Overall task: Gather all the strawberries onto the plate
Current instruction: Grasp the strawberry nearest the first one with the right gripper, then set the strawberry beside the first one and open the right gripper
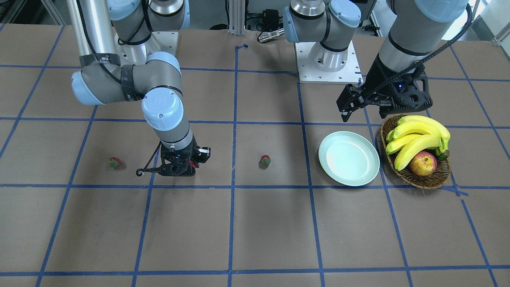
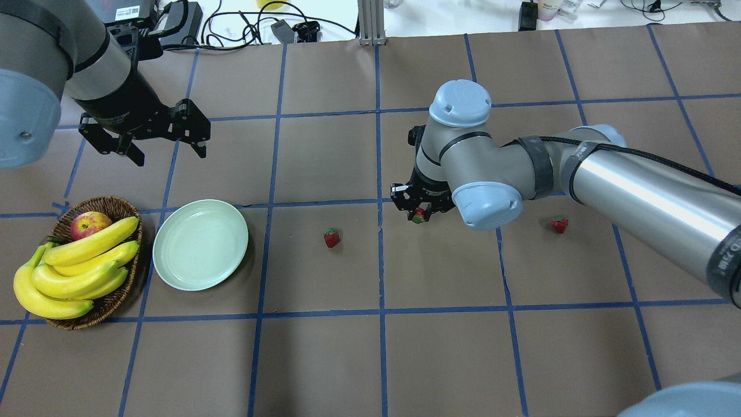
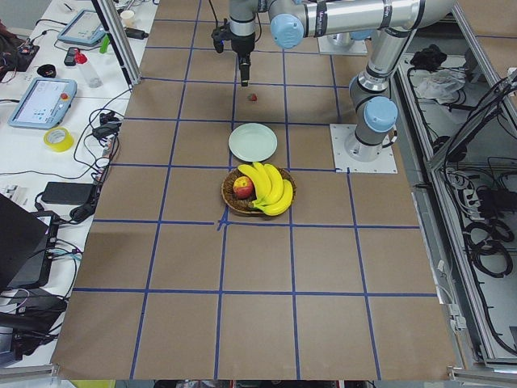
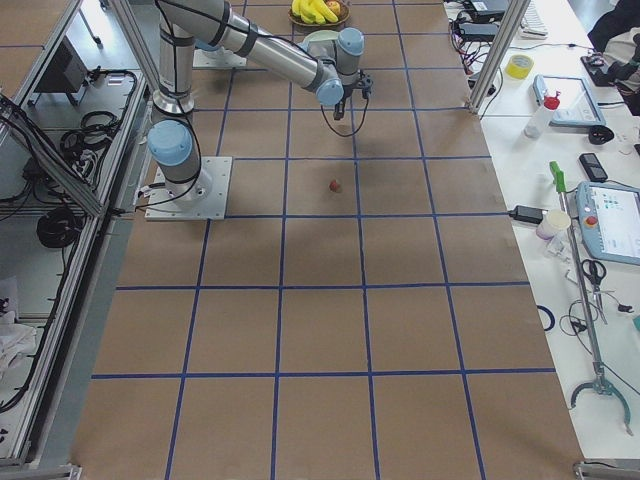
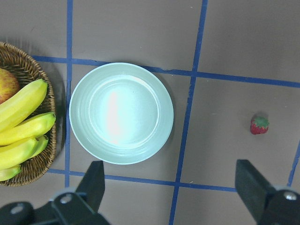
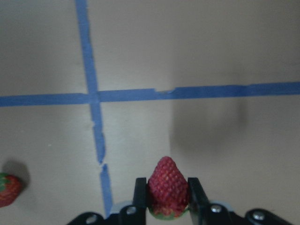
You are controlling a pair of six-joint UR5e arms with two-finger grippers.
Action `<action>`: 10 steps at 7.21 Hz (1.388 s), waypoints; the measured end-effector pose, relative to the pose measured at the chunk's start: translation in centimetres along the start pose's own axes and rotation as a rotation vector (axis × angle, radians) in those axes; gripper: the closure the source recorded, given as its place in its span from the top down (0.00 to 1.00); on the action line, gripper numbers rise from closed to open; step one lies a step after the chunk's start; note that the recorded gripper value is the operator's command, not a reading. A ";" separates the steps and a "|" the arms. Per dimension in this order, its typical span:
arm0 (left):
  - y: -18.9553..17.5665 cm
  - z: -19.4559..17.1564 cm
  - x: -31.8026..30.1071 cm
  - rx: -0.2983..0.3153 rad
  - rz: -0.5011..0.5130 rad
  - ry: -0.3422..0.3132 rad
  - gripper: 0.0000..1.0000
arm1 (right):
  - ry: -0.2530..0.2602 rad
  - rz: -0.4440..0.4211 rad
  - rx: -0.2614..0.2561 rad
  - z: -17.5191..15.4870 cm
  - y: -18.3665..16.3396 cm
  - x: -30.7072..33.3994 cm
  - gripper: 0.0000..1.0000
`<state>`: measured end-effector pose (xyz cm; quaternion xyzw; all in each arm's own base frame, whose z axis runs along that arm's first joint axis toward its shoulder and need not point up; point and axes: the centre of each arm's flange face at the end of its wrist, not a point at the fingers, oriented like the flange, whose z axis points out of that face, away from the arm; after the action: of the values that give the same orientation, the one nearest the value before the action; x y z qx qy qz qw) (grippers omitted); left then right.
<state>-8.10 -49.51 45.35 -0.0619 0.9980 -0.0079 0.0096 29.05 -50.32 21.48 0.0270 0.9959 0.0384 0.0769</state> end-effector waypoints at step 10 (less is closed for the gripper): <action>0.4 0.8 0.0 -0.009 -0.003 0.001 1.00 | -0.116 0.016 -0.015 1.9 2.2 -7.2 1.00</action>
<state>-8.15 -49.16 44.56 -0.0634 0.9979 -0.0034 0.0089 36.56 -48.44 20.88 0.0364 0.9892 0.0450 0.1345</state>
